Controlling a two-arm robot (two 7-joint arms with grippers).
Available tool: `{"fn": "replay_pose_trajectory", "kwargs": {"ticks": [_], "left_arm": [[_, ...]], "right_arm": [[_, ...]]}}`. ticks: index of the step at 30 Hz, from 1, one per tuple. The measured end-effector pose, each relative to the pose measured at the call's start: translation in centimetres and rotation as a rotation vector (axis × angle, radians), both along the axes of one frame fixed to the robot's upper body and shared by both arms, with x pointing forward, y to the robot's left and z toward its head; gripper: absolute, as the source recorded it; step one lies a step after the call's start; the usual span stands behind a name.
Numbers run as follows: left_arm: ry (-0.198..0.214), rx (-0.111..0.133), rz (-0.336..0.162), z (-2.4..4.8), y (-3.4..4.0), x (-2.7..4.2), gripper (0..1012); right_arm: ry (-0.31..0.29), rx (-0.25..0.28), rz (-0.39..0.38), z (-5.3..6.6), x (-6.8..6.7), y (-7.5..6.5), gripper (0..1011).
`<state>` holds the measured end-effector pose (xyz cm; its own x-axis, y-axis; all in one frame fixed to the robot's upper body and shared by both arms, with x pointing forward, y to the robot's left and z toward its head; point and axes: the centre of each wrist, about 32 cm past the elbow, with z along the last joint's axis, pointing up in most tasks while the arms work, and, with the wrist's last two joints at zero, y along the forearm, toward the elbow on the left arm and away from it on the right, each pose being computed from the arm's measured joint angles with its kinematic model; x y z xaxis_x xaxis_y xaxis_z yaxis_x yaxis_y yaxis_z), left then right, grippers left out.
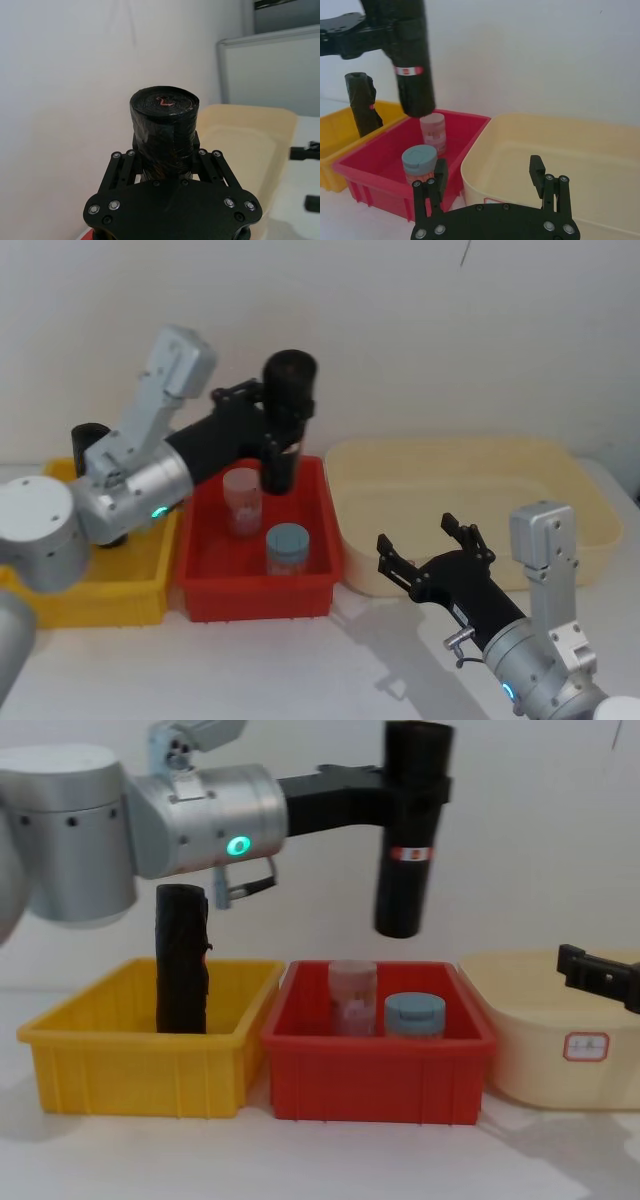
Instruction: Pick up the garbage bag with the one hand and transfer it to the other hand.
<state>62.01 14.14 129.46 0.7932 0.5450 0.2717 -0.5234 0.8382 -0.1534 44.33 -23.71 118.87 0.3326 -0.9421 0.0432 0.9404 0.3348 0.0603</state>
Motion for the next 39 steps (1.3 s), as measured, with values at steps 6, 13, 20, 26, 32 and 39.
{"fn": "replay_pose_trajectory", "kwargs": {"ticks": [6, 13, 20, 26, 32, 39], "left_arm": [[0.021, 0.001, -0.099, 0.21, -2.24, 1.12, 474], [0.054, 0.0, -0.187, 0.12, -4.17, 1.9, 475], [0.084, -0.011, -0.234, -0.24, -5.25, 2.09, 474], [0.109, -0.027, -0.257, -0.61, -5.72, 2.06, 474], [0.128, -0.04, -0.267, -0.95, -5.92, 1.97, 475], [0.143, -0.05, -0.274, -1.22, -6.06, 1.91, 474]], "right_arm": [[0.0, 0.0, 0.0, 0.0, 0.0, 0.0, 1001], [0.0, 0.0, 0.0, 0.0, 0.0, 0.0, 1002], [0.0, 0.0, 0.0, 0.0, 0.0, 0.0, 1001], [0.0, 0.0, 0.0, 0.0, 0.0, 0.0, 1001], [0.0, 0.0, 0.0, 0.0, 0.0, 0.0, 1002], [-0.001, 0.002, -0.002, 0.0, 0.0, 0.1, 1002]]}}
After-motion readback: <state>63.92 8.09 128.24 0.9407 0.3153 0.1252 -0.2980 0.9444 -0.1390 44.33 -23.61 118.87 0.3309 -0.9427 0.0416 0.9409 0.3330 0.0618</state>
